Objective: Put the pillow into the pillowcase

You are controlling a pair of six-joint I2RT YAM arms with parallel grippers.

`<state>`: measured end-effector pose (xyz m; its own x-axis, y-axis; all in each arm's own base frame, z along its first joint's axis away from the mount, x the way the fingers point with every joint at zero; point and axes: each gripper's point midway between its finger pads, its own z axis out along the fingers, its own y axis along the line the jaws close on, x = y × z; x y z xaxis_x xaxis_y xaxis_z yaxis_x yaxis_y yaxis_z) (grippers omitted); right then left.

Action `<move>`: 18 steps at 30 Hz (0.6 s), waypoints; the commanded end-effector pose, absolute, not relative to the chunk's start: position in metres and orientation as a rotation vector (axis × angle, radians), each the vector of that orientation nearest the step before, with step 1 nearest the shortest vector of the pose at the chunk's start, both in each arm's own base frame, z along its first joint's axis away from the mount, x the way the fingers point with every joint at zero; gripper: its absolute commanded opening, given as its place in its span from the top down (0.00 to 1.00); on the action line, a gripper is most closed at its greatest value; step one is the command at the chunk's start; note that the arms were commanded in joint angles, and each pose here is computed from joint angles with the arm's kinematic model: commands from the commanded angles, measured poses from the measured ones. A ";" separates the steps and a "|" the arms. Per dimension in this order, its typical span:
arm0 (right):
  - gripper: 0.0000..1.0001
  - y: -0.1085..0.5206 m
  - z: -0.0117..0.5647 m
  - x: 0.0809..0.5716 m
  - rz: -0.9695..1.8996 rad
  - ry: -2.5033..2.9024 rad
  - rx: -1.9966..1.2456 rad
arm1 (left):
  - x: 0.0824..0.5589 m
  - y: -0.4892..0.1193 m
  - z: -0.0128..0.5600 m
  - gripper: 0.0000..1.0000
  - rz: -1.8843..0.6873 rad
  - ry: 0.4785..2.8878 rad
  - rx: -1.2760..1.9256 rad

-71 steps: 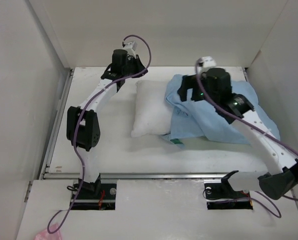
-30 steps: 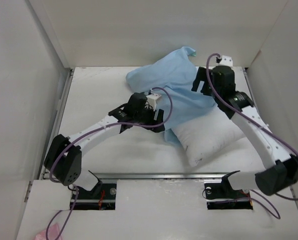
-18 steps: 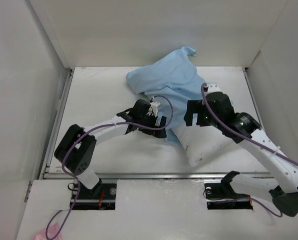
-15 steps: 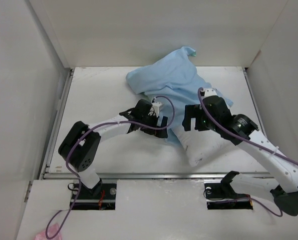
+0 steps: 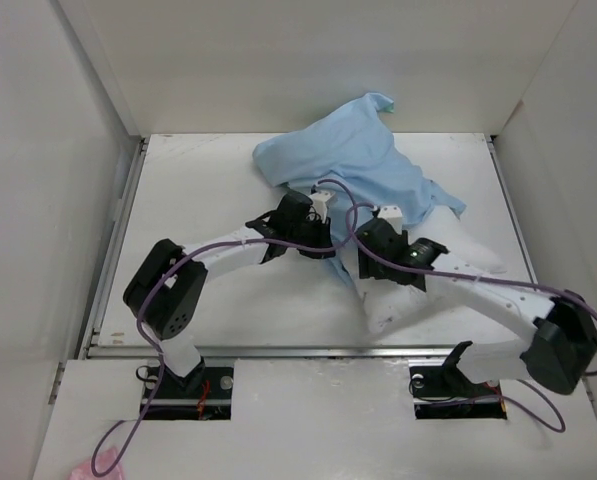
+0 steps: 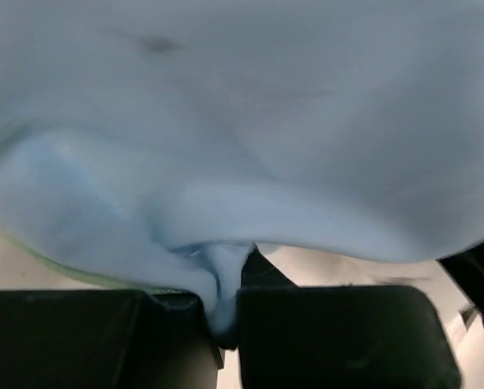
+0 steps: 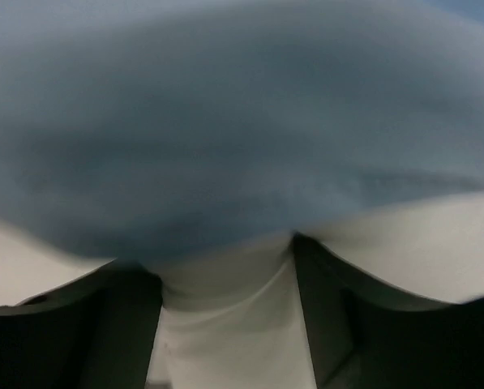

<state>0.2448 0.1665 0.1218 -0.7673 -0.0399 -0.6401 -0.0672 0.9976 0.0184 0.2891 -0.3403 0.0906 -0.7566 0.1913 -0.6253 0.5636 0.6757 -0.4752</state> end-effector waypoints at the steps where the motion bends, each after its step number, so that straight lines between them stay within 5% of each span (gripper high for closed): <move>1: 0.38 0.180 0.106 0.295 -0.049 2.303 0.086 | 0.289 -0.358 0.154 1.00 -0.996 2.150 0.601; 2: 0.63 0.182 0.105 0.303 -0.059 2.269 0.137 | 0.289 -0.355 0.153 1.00 -0.983 2.150 0.593; 3: 1.00 0.175 0.113 0.313 -0.107 2.209 0.211 | 0.285 -0.355 0.155 1.00 -0.978 2.152 0.597; 12: 1.00 0.196 0.301 0.339 0.467 1.646 0.469 | 0.231 -0.348 0.158 1.00 -0.989 2.203 0.619; 18: 1.00 0.197 0.358 0.355 0.531 1.395 0.486 | 0.175 -0.345 0.179 1.00 -1.125 2.202 0.622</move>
<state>0.3305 0.1937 0.2654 -0.2099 0.4107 -0.8873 0.0416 0.9104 0.4116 0.2045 -0.3470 0.1583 -0.6955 0.1596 -0.7006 0.6362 0.5901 -0.4970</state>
